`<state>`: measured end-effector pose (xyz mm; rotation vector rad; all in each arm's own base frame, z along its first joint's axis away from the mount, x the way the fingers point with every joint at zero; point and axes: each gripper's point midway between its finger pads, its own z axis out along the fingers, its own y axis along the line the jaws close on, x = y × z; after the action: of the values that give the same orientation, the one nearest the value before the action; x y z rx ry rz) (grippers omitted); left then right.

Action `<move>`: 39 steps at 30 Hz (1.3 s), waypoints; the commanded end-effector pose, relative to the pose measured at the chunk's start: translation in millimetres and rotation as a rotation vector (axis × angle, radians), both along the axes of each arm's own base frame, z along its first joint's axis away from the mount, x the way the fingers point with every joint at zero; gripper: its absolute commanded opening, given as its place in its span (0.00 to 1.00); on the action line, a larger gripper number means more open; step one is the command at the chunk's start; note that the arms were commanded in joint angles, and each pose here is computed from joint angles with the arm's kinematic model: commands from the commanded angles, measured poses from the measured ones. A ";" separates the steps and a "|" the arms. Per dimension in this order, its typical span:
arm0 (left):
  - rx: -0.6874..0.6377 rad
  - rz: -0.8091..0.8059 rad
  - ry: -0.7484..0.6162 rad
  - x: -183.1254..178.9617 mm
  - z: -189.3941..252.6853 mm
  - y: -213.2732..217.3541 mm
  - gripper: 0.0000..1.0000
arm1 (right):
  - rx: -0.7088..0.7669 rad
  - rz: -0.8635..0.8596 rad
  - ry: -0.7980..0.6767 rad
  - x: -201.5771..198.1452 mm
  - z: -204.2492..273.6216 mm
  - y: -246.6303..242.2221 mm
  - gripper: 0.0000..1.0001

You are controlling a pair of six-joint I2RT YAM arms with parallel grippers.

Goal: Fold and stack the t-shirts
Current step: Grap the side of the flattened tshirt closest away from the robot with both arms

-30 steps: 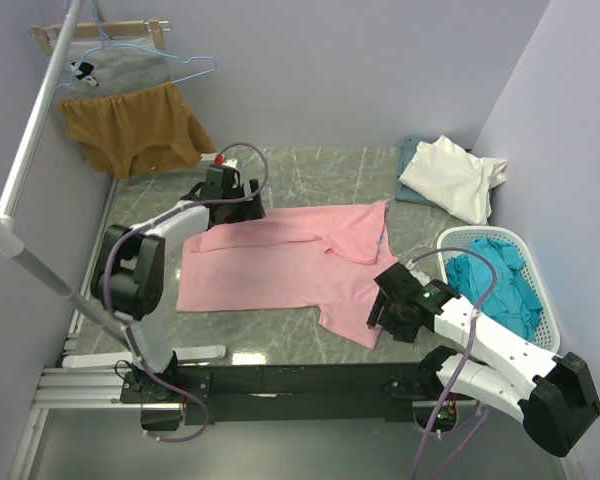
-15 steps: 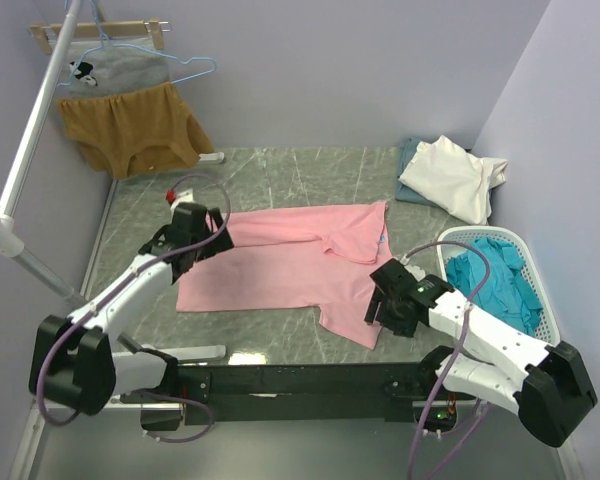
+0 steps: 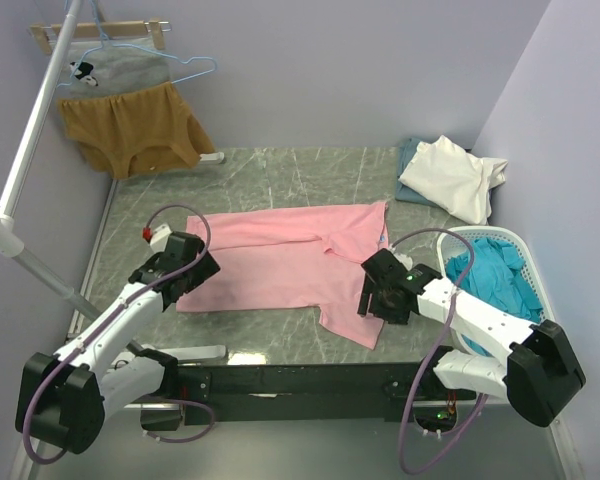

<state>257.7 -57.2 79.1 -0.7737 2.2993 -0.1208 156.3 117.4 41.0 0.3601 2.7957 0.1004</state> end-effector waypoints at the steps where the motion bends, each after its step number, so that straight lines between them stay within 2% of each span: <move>1: 0.047 0.154 -0.012 -4.7 3.9 30.5 0.99 | 0.003 0.019 -0.075 19.7 15.2 6.6 0.74; 7: 0.024 0.276 -0.011 -5.9 6.7 62.3 1.00 | -0.001 0.014 -0.090 23.9 17.4 5.6 0.75; 14: -0.061 0.356 -0.023 -4.7 -3.6 92.1 0.99 | 0.001 0.020 -0.108 28.0 21.1 5.8 0.76; 24: -0.147 0.524 -0.053 -4.5 -12.3 160.3 0.99 | -0.008 0.016 -0.116 31.2 21.7 2.6 0.76; 39: -0.192 0.605 -0.139 -3.9 0.0 201.0 0.99 | -0.002 0.028 -0.119 34.6 20.6 4.8 0.77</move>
<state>244.1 128.6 62.3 -1.5139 1.9186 -0.0835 175.0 117.8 49.5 0.3028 2.7414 0.0969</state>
